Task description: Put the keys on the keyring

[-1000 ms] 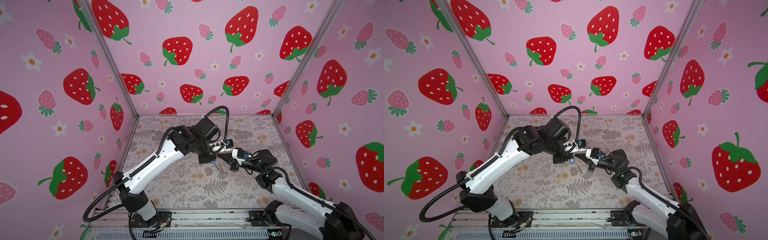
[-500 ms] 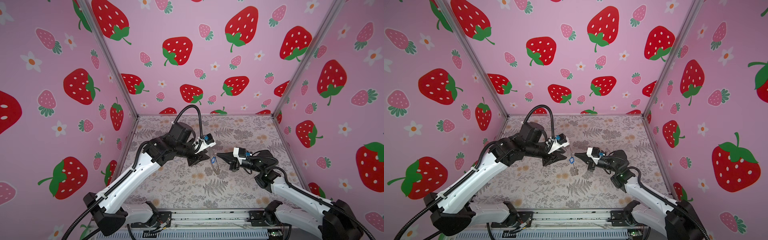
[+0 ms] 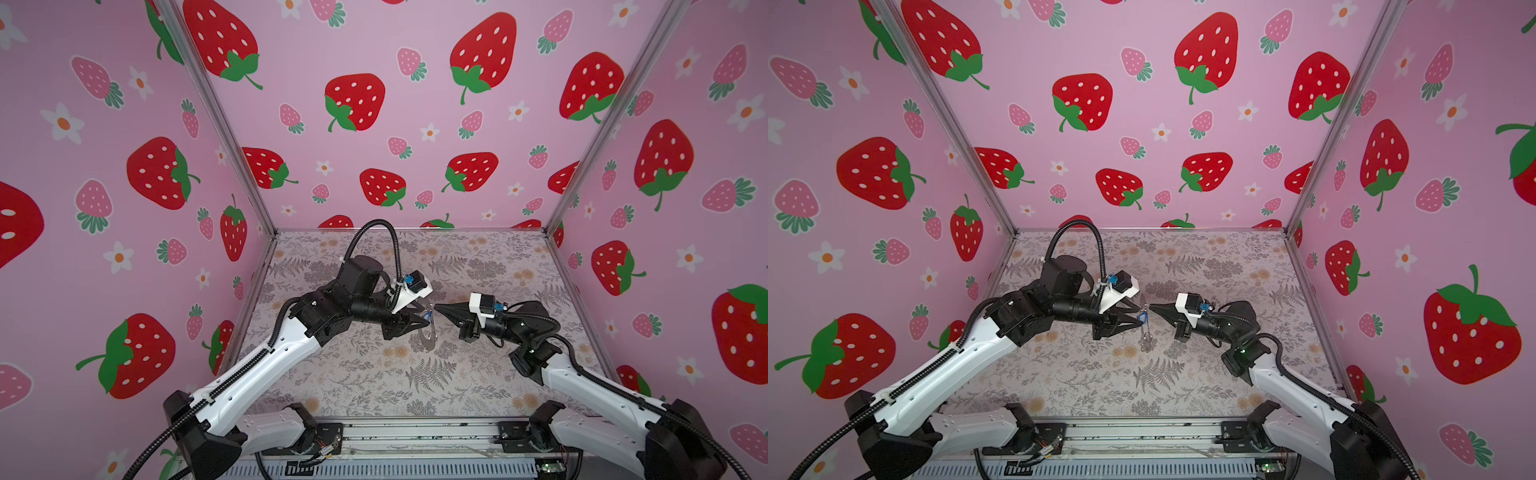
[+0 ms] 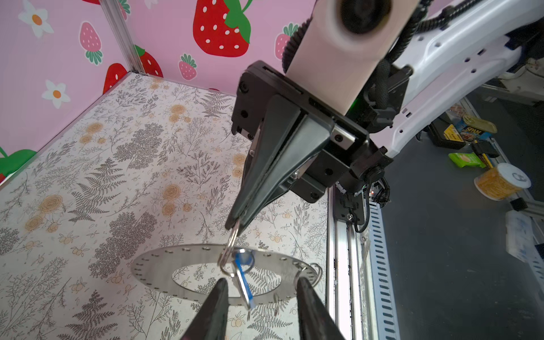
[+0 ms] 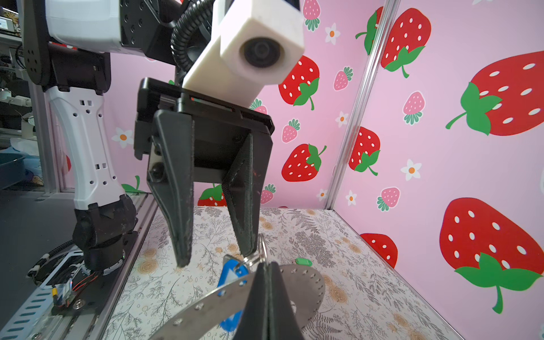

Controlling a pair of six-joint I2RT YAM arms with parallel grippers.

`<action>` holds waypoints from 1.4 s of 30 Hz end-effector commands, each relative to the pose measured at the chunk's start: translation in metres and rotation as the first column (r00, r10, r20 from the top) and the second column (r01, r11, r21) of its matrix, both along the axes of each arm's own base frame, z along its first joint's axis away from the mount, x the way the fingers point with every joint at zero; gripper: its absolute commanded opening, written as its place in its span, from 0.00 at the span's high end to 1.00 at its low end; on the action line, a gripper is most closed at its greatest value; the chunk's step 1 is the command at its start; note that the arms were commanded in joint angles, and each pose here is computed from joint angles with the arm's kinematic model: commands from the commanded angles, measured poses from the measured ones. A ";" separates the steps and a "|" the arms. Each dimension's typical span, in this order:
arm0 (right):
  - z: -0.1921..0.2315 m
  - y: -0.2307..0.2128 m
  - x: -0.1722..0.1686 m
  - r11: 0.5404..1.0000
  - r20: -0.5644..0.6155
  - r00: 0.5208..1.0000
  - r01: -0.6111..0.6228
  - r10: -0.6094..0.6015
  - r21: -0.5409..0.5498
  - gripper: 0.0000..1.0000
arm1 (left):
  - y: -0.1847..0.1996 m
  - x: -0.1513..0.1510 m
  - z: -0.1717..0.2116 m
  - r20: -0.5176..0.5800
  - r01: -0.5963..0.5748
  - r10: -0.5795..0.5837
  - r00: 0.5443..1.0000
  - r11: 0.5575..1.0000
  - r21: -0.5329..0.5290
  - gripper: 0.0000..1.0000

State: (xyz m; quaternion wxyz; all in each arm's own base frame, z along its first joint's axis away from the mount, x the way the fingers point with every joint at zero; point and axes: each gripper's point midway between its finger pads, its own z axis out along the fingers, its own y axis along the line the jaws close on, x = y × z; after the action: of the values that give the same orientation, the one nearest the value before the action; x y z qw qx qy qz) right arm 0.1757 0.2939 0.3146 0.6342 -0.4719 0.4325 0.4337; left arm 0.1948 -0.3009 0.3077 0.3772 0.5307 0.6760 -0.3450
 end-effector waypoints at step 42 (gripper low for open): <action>0.028 -0.010 -0.011 0.996 0.076 0.997 -0.020 0.013 0.093 1.00 | -0.020 -0.014 -0.010 -0.005 0.228 -0.229 0.974 0.969 0.093 1.00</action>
State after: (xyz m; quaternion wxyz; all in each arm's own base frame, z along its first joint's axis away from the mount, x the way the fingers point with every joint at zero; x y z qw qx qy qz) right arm 0.1697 0.2911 0.3226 0.6395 -0.4701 0.4153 0.4445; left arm 0.1965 -0.3204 0.2869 0.3267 0.6057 0.6489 -0.3245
